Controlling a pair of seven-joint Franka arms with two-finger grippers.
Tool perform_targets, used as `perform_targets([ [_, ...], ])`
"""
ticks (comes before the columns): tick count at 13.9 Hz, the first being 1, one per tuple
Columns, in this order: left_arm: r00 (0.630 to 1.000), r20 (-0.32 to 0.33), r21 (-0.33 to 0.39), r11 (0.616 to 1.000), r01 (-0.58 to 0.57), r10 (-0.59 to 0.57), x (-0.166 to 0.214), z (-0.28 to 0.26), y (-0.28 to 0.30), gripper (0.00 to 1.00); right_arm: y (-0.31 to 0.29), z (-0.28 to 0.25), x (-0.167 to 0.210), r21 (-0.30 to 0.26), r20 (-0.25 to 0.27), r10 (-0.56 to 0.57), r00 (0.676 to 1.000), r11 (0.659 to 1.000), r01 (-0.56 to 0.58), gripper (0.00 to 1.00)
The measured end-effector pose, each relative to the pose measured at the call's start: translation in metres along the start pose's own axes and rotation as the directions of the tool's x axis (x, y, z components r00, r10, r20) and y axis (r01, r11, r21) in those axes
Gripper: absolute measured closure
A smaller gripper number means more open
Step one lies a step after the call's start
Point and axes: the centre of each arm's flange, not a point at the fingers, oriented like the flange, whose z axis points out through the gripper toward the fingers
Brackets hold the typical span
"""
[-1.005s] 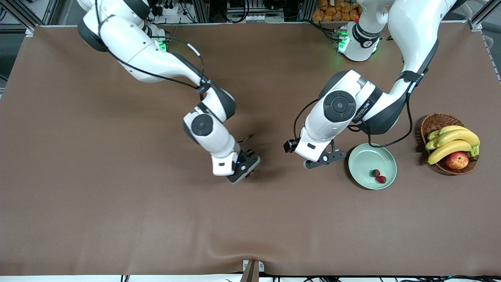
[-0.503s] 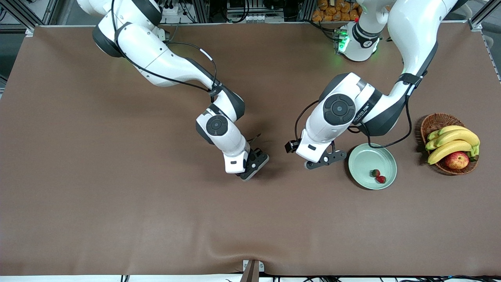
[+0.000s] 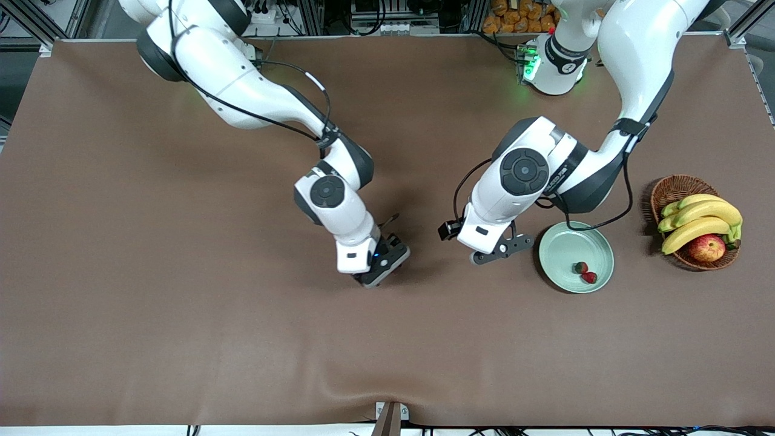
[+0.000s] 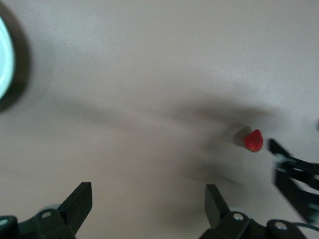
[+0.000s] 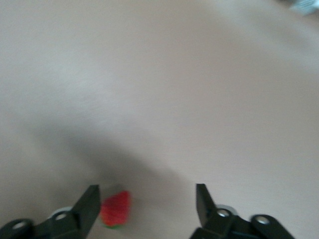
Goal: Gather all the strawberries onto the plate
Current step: 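Grasp the last strawberry with the left gripper while the right gripper retracts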
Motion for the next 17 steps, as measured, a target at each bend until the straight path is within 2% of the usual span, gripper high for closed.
perform_targets([
  [1,1.000,0.003,-0.011,1.000,0.003,-0.003,0.001,0.005,0.002,0.00,0.022,-0.018,0.001,-0.023,0.003,0.019,1.000,1.000,-0.019,0.00],
  [2,1.000,0.007,-0.022,1.000,0.007,-0.007,0.001,0.011,0.004,0.00,0.047,-0.038,0.001,-0.052,0.017,0.042,0.999,0.998,-0.041,0.00],
  [4,0.999,0.011,-0.055,0.998,0.032,-0.032,-0.002,0.025,0.015,0.00,0.106,-0.086,-0.007,-0.132,0.084,0.106,0.991,0.987,-0.094,0.00],
  [7,0.998,-0.036,-0.096,0.994,0.050,-0.054,-0.008,0.053,0.043,0.00,0.187,-0.167,-0.032,-0.225,0.153,0.233,0.960,0.954,-0.196,0.00],
  [9,0.994,-0.087,-0.100,0.993,0.062,-0.071,-0.018,0.077,0.072,0.00,0.231,-0.222,-0.059,-0.253,0.192,0.343,0.920,0.923,-0.291,0.00],
  [11,0.987,-0.146,-0.107,0.993,0.054,-0.069,-0.028,0.104,0.099,0.00,0.262,-0.279,-0.086,-0.280,0.238,0.440,0.866,0.885,-0.372,0.00],
  [14,0.975,-0.217,-0.143,0.990,0.011,-0.042,-0.040,0.146,0.119,0.05,0.290,-0.358,-0.120,-0.329,0.262,0.536,0.802,0.831,-0.448,0.00],
  [16,0.974,-0.224,-0.170,0.986,-0.001,-0.037,-0.042,0.162,0.123,0.19,0.299,-0.393,-0.141,-0.319,0.277,0.595,0.754,0.798,-0.512,0.00],
  [17,0.974,-0.223,-0.176,0.984,-0.005,-0.035,-0.043,0.167,0.124,0.19,0.304,-0.410,-0.151,-0.300,0.276,0.624,0.731,0.779,-0.551,0.00],
])
